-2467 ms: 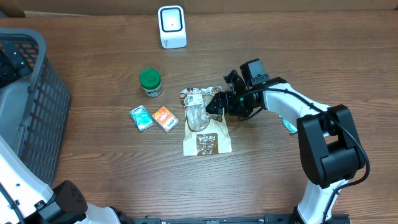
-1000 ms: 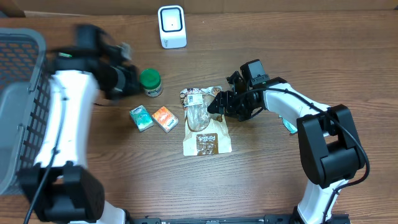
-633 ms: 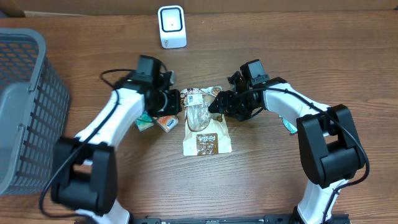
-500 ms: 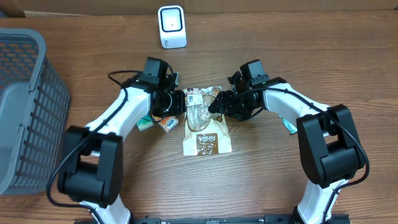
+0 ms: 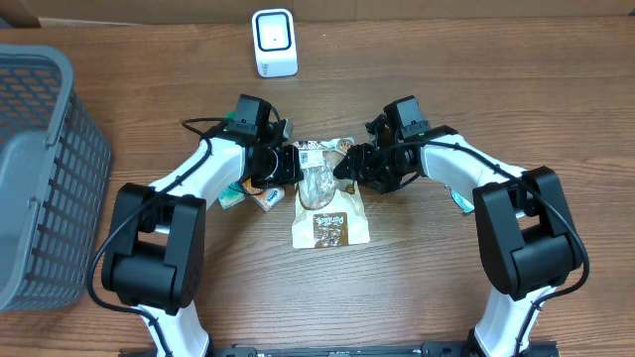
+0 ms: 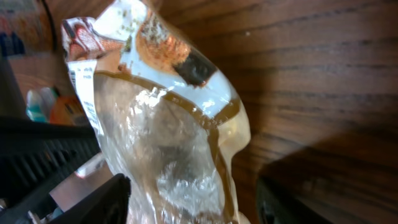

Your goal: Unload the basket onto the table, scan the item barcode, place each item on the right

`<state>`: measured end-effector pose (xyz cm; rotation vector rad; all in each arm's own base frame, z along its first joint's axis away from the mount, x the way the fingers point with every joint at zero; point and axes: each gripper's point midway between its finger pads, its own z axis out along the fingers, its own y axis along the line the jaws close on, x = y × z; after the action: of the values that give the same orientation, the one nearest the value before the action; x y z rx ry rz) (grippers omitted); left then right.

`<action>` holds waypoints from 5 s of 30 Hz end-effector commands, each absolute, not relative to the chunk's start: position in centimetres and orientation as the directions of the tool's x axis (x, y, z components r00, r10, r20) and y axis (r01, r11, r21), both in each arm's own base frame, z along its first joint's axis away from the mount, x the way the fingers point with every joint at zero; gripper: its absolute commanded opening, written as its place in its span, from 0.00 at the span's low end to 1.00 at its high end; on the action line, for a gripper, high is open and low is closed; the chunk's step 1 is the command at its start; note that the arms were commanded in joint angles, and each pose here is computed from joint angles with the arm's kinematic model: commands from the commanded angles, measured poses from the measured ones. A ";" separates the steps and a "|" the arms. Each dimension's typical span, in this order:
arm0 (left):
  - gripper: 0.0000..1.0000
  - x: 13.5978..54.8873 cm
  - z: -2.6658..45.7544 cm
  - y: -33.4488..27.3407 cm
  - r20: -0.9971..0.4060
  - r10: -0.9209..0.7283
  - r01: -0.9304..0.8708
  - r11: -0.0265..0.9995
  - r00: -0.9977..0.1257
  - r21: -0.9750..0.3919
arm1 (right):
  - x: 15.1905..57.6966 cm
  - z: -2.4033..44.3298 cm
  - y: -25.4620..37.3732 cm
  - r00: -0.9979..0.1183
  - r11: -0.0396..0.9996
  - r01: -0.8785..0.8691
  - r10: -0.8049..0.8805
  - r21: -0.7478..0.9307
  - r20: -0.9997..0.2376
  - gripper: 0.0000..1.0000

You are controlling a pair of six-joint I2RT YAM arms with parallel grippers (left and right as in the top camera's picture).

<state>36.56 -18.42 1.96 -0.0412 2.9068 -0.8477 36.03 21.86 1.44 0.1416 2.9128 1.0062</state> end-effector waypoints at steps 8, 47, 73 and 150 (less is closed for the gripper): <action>0.04 35.7 -1.2 -18.4 -0.012 -0.065 -0.048 0.839 -0.998 -0.542 | 33.7 -1.5 21.8 -0.983 0.791 0.178 0.165 0.586 0.076 0.59; 0.04 40.4 26.3 -13.0 -0.355 0.003 0.181 0.863 -0.935 -0.471 | 33.9 14.1 23.8 -0.960 0.679 -0.230 -0.039 0.697 -0.279 0.04; 0.83 39.6 30.3 7.8 -0.472 -0.186 -0.056 0.959 -0.862 -0.276 | 45.1 38.9 25.2 -0.511 0.781 -0.569 -0.091 0.257 -0.855 0.04; 1.00 39.5 30.2 8.0 -0.469 -0.190 -0.062 0.959 -0.863 -0.276 | 39.0 32.3 3.6 -0.792 0.887 0.299 0.436 0.351 -0.428 0.04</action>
<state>39.81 7.97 28.86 -0.2123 2.6341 -0.3685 38.38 5.74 36.01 0.3149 2.4464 0.3173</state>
